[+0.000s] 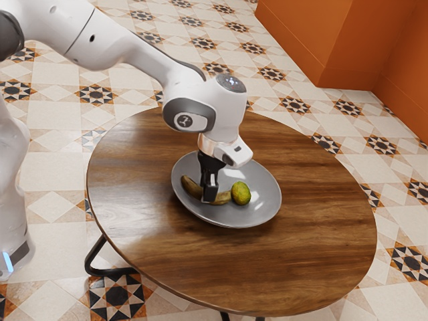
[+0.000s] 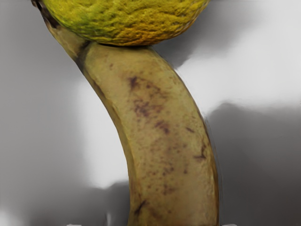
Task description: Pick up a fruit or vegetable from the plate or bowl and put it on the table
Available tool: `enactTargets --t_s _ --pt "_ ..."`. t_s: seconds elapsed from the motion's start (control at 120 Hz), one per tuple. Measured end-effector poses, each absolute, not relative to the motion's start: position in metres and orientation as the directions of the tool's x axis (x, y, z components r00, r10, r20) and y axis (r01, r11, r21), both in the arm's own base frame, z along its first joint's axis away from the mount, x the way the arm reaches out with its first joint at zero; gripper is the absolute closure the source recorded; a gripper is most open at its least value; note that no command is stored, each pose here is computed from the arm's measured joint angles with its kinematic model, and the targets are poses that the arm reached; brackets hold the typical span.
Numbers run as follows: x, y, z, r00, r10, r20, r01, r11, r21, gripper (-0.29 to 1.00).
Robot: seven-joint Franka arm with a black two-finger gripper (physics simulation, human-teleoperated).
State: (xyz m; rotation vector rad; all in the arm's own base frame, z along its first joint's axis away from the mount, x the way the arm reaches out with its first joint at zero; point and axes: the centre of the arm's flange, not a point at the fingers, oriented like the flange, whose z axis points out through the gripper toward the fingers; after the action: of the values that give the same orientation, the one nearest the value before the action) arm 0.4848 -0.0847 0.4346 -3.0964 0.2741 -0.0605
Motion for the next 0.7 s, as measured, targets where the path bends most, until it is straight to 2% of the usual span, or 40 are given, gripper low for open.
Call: enactTargets --t_s 0.5,0.7 --pt "0.488 -0.085 0.436 0.982 -0.179 0.053 -0.177 -0.983 -0.036 0.48" --pt "0.486 -0.067 0.473 0.979 -0.149 0.139 -0.144 -0.989 -0.044 0.49"
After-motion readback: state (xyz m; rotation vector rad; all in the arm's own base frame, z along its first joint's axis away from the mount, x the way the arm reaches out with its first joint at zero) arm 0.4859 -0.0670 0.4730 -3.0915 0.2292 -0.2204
